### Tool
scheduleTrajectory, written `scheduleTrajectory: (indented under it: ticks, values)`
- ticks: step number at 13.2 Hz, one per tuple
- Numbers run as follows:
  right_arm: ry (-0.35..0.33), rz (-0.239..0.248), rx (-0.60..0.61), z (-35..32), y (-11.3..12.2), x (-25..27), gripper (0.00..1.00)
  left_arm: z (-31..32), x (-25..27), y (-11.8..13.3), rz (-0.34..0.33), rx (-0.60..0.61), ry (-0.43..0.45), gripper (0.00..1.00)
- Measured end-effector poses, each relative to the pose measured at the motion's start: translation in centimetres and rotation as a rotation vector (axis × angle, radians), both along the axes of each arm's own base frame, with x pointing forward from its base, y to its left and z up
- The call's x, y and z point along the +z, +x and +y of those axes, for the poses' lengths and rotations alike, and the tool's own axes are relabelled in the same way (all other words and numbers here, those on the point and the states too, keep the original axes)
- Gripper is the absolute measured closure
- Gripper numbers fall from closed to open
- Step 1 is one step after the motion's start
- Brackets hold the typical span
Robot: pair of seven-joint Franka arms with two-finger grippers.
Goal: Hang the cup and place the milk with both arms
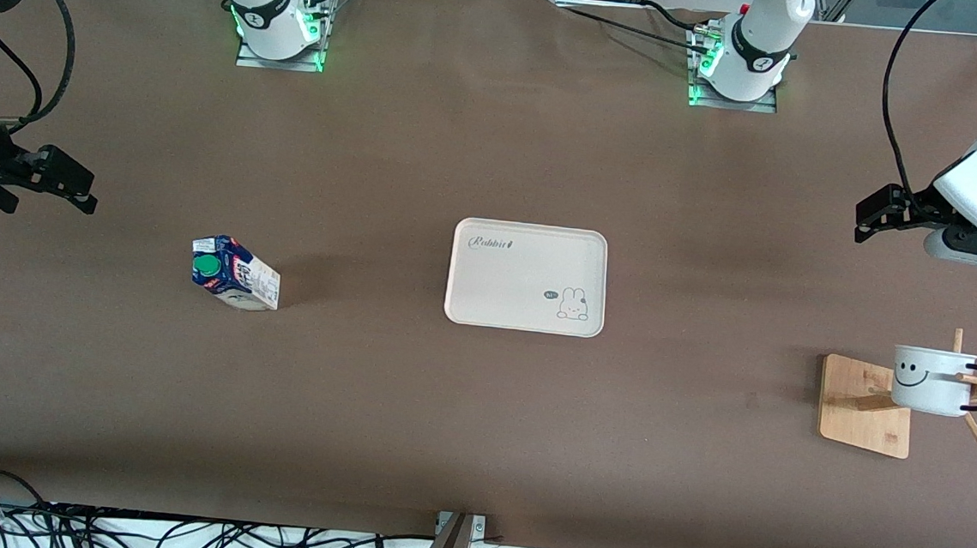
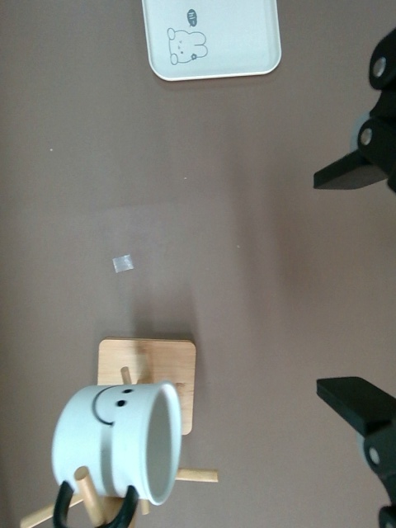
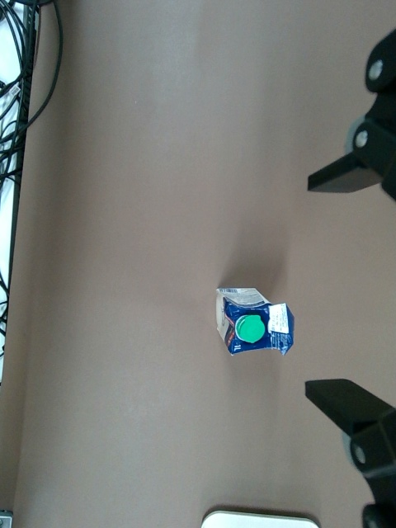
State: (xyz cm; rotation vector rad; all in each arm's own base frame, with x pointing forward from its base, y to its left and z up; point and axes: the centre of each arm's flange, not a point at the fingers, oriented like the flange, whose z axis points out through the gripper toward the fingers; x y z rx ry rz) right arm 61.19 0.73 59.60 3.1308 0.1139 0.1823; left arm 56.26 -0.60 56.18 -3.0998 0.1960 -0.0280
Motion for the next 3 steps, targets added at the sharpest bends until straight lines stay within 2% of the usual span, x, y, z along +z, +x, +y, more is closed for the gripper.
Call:
scheduleTrajectory:
  ticks: [3]
  values:
    - [0.0, 0.007, 0.0, -0.01, -0.06, -0.06, 0.0, -0.07, 0.33, -0.15, 0.013, 0.0, 0.0, 0.0]
